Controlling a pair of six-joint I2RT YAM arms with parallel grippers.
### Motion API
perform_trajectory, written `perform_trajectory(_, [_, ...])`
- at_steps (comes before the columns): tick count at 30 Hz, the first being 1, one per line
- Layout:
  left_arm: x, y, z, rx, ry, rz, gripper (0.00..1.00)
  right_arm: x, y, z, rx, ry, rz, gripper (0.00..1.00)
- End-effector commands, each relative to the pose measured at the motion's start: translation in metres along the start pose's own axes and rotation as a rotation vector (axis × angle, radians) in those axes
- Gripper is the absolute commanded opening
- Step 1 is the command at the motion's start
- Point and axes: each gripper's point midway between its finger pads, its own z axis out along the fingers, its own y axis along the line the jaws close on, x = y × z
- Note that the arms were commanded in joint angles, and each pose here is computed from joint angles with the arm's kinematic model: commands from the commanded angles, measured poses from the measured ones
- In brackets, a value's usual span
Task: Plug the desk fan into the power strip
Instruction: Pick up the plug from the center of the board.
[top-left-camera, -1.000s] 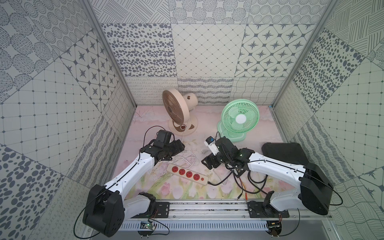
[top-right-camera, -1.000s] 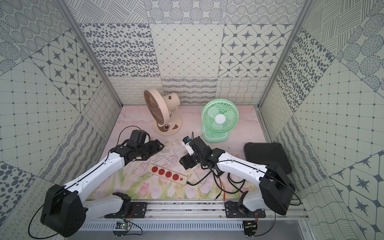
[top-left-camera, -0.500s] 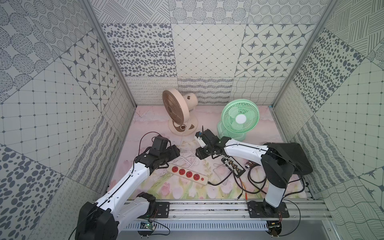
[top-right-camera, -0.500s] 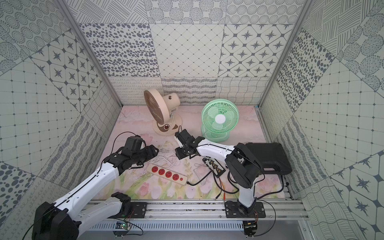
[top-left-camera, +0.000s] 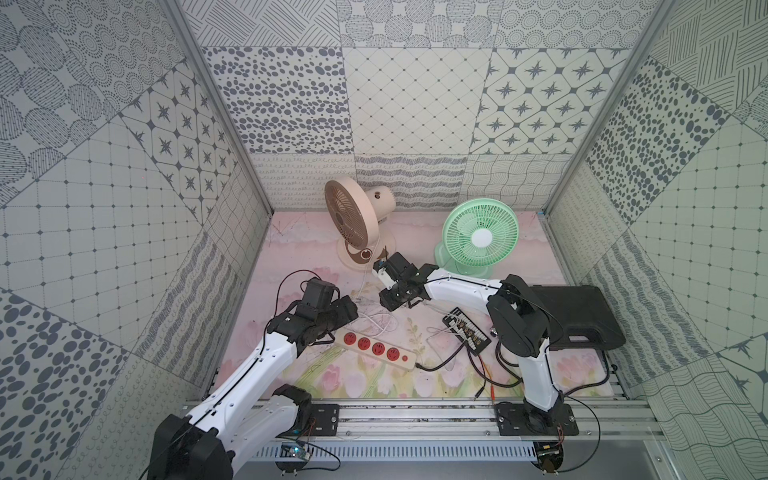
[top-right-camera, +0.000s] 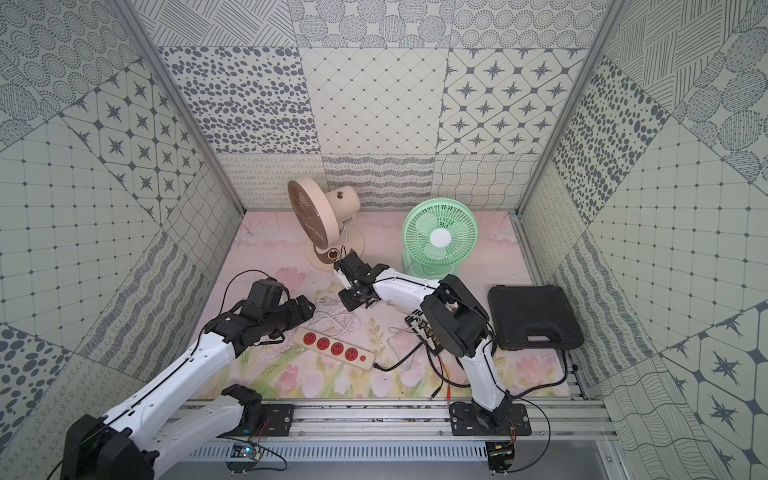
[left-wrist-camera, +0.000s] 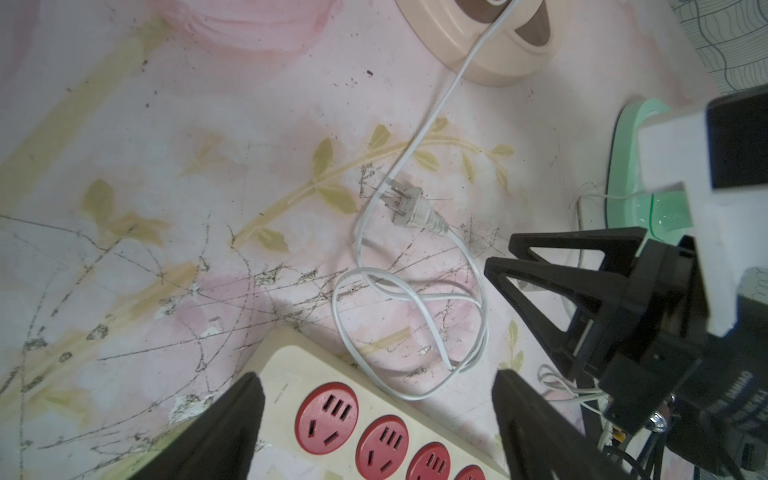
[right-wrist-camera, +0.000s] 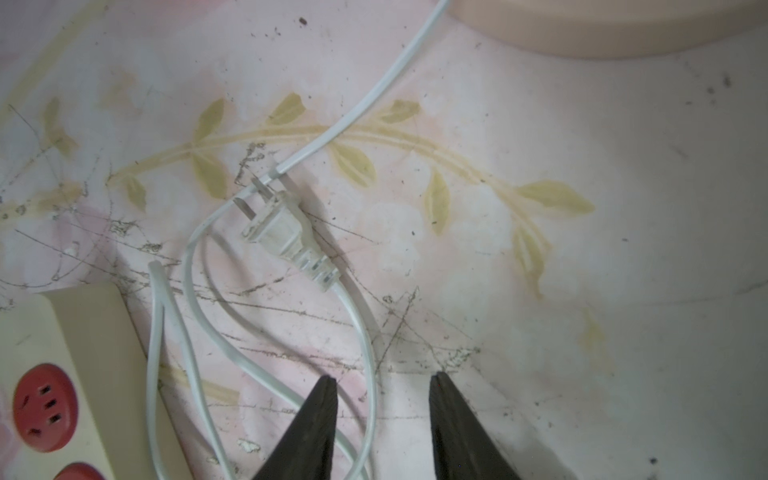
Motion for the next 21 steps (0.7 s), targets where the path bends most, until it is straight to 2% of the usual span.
perform_trajectory(1, [0.005,0.006,0.004,-0.033,0.020,0.004,0.91,0.005,-0.001,0.008,0.019,0.040,-0.054,0.41])
perform_trajectory(8, [0.006,0.008,0.006,-0.033,0.020,-0.002,0.92,0.019,0.002,0.025,0.033,0.091,-0.104,0.39])
perform_trajectory(15, [0.007,0.008,0.006,-0.031,0.023,-0.010,0.92,0.030,0.001,0.036,0.086,0.130,-0.148,0.29])
perform_trajectory(18, [0.005,0.005,0.002,-0.016,0.023,-0.016,0.98,0.032,-0.001,0.037,0.146,0.141,-0.188,0.20])
perform_trajectory(21, [0.003,0.002,-0.003,-0.001,0.013,-0.019,1.00,0.026,-0.005,0.034,0.186,0.130,-0.202,0.05])
